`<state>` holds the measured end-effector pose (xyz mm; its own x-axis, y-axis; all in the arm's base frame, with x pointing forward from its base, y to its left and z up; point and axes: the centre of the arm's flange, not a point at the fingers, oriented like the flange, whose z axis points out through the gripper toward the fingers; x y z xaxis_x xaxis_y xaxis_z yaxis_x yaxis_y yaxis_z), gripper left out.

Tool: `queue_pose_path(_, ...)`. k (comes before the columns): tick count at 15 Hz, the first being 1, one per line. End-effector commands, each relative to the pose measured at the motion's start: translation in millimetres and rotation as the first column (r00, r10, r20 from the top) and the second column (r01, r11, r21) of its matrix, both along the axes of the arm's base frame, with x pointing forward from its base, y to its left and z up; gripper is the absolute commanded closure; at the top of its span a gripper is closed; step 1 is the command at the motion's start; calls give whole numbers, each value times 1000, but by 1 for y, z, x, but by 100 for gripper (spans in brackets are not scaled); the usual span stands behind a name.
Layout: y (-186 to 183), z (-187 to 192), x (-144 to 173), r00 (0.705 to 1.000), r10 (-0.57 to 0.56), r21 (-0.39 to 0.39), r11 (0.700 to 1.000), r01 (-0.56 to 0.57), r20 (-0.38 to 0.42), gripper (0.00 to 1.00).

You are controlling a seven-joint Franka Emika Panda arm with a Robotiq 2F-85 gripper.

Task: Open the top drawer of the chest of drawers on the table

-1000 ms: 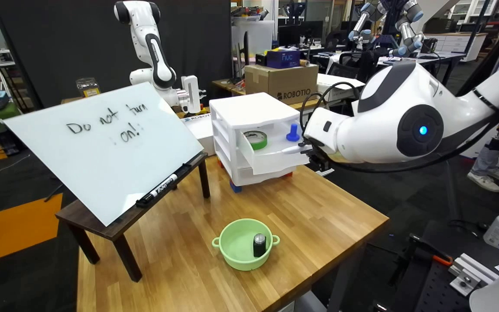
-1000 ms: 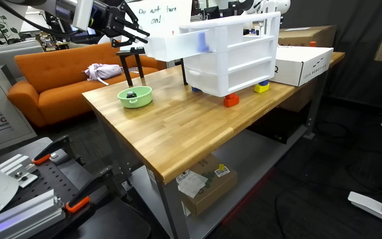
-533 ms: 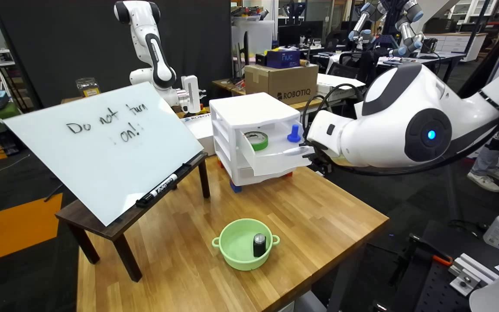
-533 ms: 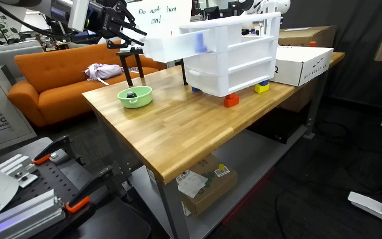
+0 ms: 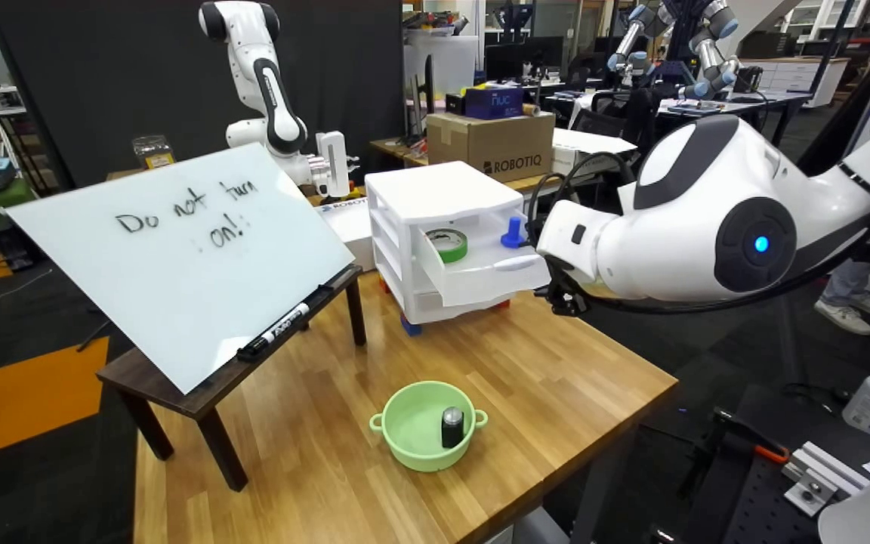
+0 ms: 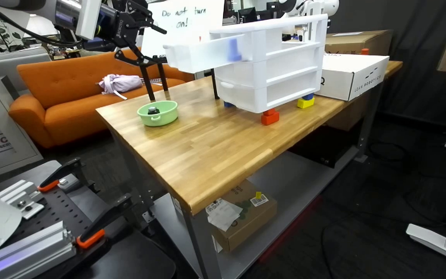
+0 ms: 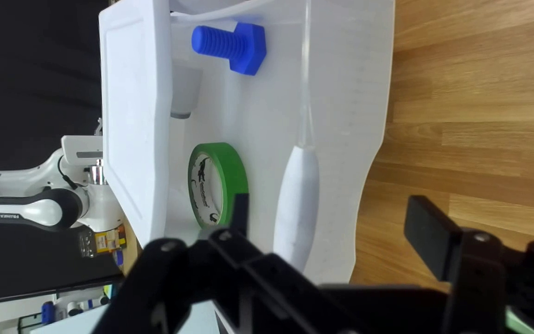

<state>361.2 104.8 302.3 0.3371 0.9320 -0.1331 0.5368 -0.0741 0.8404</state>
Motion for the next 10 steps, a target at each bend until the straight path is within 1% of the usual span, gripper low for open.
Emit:
queue_pose_path(1,0,0,0,1000,0,0,1000,0,0,15)
queue_pose_path(8,0,0,0,1000,0,0,1000,0,0,15)
queue_pose_path(9,0,0,0,1000,0,0,1000,0,0,4)
queue_pose_path(10,1,1,-2,999,-27,-25,999,28,27,3)
